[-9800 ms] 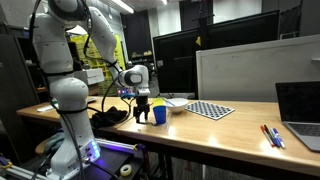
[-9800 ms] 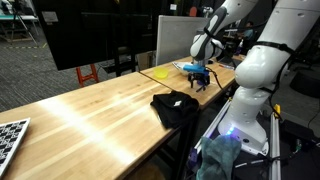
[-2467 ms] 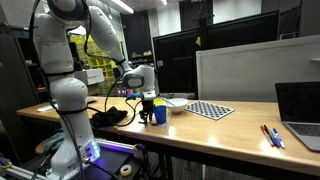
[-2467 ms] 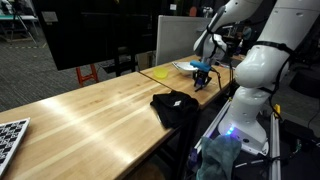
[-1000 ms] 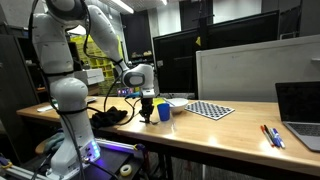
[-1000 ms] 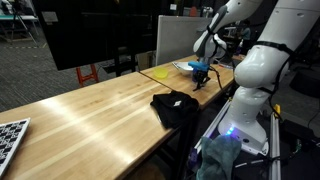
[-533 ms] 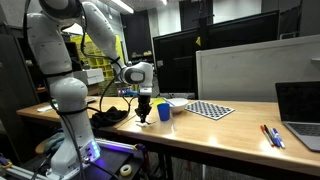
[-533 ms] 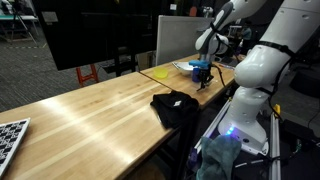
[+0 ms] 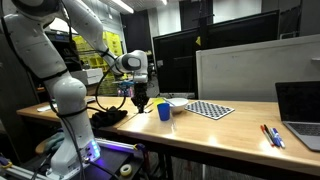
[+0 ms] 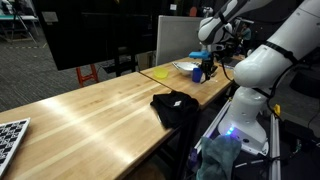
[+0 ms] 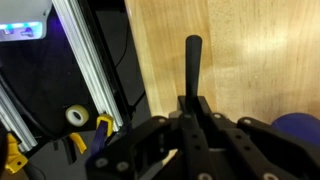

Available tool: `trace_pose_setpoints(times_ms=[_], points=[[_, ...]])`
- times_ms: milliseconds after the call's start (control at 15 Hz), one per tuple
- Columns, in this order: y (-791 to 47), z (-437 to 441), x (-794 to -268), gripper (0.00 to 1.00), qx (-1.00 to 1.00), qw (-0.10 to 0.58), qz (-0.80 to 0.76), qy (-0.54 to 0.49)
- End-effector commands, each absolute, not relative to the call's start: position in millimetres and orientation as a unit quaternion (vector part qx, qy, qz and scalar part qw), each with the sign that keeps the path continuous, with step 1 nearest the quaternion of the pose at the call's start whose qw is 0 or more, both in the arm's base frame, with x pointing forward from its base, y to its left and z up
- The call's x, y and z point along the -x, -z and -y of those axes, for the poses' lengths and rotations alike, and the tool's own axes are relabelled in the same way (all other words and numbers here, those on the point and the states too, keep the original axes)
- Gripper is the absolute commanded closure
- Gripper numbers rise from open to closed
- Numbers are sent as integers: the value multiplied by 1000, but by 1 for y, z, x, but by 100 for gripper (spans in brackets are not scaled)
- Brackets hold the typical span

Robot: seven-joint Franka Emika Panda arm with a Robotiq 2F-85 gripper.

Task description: Place the fork in the cup handle first

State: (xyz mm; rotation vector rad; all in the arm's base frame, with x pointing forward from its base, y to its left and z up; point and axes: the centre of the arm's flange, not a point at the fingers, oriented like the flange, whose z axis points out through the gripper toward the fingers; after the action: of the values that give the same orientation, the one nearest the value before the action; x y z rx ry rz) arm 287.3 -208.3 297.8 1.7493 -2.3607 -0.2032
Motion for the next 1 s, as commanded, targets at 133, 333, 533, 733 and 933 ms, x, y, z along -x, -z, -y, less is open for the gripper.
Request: trace_pose_setpoints(times_ms=[133,333,533,733,933], points=[[-354,192,-274,98,-572,177,800,29],[-370,194,-269,98,-573,221,789,5],[-376,202,-264,98,-573,270,774,-13],[-377,216,-266,98,-572,312,758,-33],[-384,229,-274,98,-571,349,740,-68]])
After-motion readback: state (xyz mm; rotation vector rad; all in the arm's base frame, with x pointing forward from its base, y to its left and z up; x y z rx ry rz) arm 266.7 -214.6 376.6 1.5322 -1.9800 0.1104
